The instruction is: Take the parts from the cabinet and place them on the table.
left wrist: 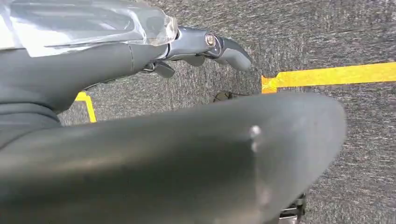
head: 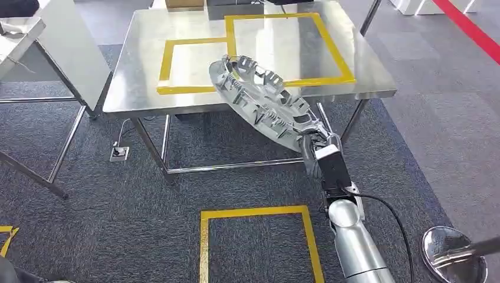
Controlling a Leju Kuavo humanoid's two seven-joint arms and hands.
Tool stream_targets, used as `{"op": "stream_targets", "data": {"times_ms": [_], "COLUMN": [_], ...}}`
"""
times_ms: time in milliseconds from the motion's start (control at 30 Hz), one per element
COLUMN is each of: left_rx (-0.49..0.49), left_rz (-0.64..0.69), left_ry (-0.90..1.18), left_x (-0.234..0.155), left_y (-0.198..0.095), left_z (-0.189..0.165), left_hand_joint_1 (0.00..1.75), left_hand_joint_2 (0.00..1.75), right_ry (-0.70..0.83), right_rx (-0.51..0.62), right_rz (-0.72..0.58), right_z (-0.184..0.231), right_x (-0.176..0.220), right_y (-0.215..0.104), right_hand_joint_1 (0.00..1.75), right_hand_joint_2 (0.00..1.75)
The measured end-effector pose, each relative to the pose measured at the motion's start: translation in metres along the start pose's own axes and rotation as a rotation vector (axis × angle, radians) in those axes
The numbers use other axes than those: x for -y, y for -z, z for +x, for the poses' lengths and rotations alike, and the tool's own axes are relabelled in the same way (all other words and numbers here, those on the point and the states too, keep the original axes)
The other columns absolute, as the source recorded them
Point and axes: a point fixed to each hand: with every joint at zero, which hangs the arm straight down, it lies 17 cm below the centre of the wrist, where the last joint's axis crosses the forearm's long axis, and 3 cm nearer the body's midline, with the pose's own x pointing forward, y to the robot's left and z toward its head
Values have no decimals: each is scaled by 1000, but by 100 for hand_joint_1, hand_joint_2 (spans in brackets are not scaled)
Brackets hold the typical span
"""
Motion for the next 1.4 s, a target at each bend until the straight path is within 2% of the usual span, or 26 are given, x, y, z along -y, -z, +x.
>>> {"op": "stream_targets", "data": {"times_ms": [1400], "left_rx": [35], "left_rz": [5], "left_ry": [26], "left_x": [-4], "left_y": [0], "left_z": [4], "left_hand_joint_1": [0], "left_hand_joint_2": [0], "right_ry": [-36], "right_rx": [-19], "right_rz": [10], "right_z": [-12], "right_x": [3], "right_y": [-20], "right_hand_joint_1": [175], "right_hand_joint_2": [175]}}
